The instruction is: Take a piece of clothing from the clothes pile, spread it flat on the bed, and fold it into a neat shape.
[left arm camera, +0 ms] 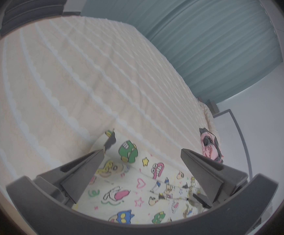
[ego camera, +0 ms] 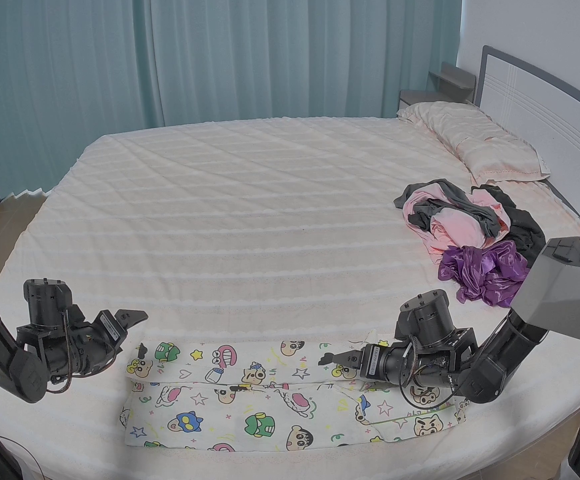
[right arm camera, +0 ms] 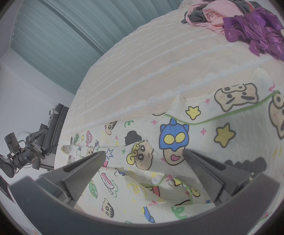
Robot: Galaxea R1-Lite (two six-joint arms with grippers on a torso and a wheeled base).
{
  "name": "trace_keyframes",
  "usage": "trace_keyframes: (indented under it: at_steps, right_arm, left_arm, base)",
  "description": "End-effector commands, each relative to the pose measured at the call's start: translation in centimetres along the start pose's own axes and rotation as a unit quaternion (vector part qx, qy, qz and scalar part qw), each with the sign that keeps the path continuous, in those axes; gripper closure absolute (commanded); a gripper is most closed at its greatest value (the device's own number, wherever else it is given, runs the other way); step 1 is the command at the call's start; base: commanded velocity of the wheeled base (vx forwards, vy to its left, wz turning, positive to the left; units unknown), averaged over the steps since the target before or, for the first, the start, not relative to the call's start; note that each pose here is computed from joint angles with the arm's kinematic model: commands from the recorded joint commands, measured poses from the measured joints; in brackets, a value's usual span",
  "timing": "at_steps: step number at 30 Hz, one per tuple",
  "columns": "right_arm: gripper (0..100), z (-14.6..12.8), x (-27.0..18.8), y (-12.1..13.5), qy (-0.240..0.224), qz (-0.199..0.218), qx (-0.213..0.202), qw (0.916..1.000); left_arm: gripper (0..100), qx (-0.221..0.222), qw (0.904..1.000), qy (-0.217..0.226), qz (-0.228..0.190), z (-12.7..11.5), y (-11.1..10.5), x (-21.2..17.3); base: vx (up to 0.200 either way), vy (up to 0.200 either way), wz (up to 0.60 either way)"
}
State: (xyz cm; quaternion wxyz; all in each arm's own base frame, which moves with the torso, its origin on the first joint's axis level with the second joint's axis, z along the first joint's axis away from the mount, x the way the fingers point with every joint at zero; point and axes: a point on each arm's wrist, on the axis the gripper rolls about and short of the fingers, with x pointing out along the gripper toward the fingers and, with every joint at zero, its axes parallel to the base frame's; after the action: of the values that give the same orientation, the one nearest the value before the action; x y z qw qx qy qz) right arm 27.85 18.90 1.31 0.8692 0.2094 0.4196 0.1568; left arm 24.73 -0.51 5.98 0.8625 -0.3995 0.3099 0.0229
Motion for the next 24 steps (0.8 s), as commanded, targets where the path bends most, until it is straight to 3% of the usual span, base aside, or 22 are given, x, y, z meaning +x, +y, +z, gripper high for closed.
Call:
trace_keyframes:
  at_steps: [1, 7, 10, 13, 21, 24]
  right_arm:
    - [0, 0.8, -1.4, 0.2, -0.018, 0.009, 0.004, 0.9998]
    - [0, 0.7, -1.5, -0.1, -0.015, 0.004, 0.007, 0.9999]
    - [0, 0.7, -1.5, -0.1, -0.015, 0.004, 0.007, 0.9999]
    - [0, 0.7, -1.5, -0.1, -0.015, 0.004, 0.009, 0.9998]
    - [0, 0.6, -1.4, -0.1, -0.013, 0.003, 0.014, 0.9998]
    - [0, 0.4, -1.3, -0.2, -0.009, 0.000, 0.014, 0.9999]
  left_arm:
    - [0, 0.003, 0.9997, -0.023, 0.008, 1.3, -0.7, 2.3]
    - [0, 0.009, 0.9969, 0.037, 0.068, 2.4, -1.0, 4.4]
    - [0, 0.012, 0.9954, 0.054, 0.079, 2.5, -0.8, 4.9]
    - [0, 0.049, 0.9933, 0.086, 0.060, 2.8, 0.4, 5.3]
    - [0, 0.063, 0.9901, 0.120, 0.037, 2.1, 1.0, 4.7]
    - [0, 0.086, 0.9878, 0.130, 0.004, 1.8, 0.4, 3.0]
  base:
    - [0.000, 0.000, 0.00]
    - [0.000, 0.000, 0.00]
    - [0.000, 0.000, 0.00]
    - [0.000, 0.000, 0.00]
    - [0.000, 0.000, 0.00]
    - [0.000, 0.000, 0.00]
